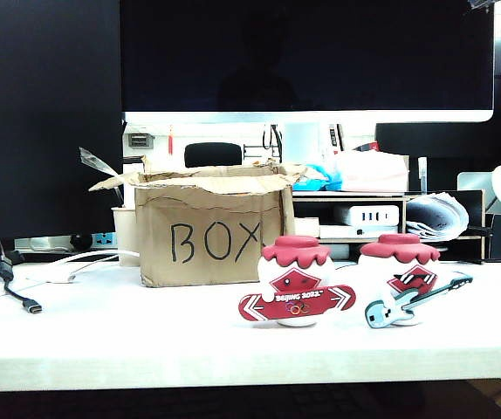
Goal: Put the doll that is least similar in size compared to the others into the paper box.
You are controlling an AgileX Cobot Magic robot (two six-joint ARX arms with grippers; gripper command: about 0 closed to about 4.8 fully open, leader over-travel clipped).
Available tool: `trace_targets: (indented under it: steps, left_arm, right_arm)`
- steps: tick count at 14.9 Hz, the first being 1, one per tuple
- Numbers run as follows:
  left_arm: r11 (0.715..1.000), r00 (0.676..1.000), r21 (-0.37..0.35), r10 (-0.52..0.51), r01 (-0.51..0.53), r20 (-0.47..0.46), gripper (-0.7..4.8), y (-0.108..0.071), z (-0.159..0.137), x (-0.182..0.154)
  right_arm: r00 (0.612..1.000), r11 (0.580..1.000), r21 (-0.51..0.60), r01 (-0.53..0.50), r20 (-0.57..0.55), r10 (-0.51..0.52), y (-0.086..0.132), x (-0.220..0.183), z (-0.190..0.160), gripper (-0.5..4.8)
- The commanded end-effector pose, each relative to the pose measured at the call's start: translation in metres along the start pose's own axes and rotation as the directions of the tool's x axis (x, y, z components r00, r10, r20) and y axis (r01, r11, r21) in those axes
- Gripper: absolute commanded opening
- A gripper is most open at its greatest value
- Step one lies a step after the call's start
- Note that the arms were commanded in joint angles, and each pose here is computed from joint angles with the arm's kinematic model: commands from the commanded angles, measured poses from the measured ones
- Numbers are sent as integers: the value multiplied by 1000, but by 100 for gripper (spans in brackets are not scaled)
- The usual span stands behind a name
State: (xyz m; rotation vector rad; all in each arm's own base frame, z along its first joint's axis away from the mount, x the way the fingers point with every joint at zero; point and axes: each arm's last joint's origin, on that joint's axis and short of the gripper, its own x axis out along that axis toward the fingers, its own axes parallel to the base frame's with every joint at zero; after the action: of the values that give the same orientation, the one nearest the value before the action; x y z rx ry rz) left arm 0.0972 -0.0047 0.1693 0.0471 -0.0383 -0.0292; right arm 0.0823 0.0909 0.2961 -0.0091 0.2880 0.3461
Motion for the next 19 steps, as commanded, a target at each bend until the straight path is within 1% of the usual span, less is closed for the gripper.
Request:
trace_targets:
  steps: [1,2,3,4,5,7,8,9,10,11,13,14,16,19]
  left_arm:
    - [1000,1000,0,-3,3,8,-5,0,1,0]
    - [1000,1000,0,-4,4,8,-5,0,1,0]
    - [1000,1000,0,-3,3,7,-5,0,1,0]
    - [1000,1000,0,-2,2,8,-5,0,1,0]
    - [1000,1000,0,-3,3,8,-5,0,1,0]
    - [1000,1000,0,-4,4,8,-5,0,1,0]
    - [1000,1000,0,-3,3,7,-5,0,1,0]
    - [1000,1000,0,-4,4,7,-5,0,1,0]
    - [1000,1000,0,-4,4,7,-5,0,1,0]
    - [1000,1000,0,-3,3,8,-5,0,1,0]
    - [1000,1000,0,-4,4,8,-5,0,1,0]
    - [1000,1000,0,-3,3,7,-5,0,1,0]
    - [1000,1000,0,-3,3,7,-5,0,1,0]
    - [1000,1000,0,-3,3,7,-5,0,1,0]
  right_arm:
    - [985,988,52,143,93,-147,-26,-10,10,27]
    - [972,977,84,197,114,-205,-34,-13,11,27]
    - [936,942,154,298,147,-320,-50,-21,13,27]
    - [918,925,189,330,164,-361,-59,-27,14,27]
    - [912,920,205,335,174,-371,-64,-30,14,27]
    - [879,888,245,388,190,-437,-77,-38,13,27]
    - [878,888,251,386,196,-437,-81,-40,11,27]
    - [861,873,262,411,202,-466,-86,-40,0,27]
    - [837,850,275,450,202,-509,-90,-38,-12,27]
    - [829,842,280,461,203,-521,-91,-36,-23,27]
    - [825,844,282,457,219,-520,-93,-31,-44,27]
    - [832,860,277,429,249,-495,-93,-25,-57,27]
    - [849,883,266,386,272,-453,-94,-17,-72,27]
    - [861,893,260,367,268,-432,-97,-3,-94,27]
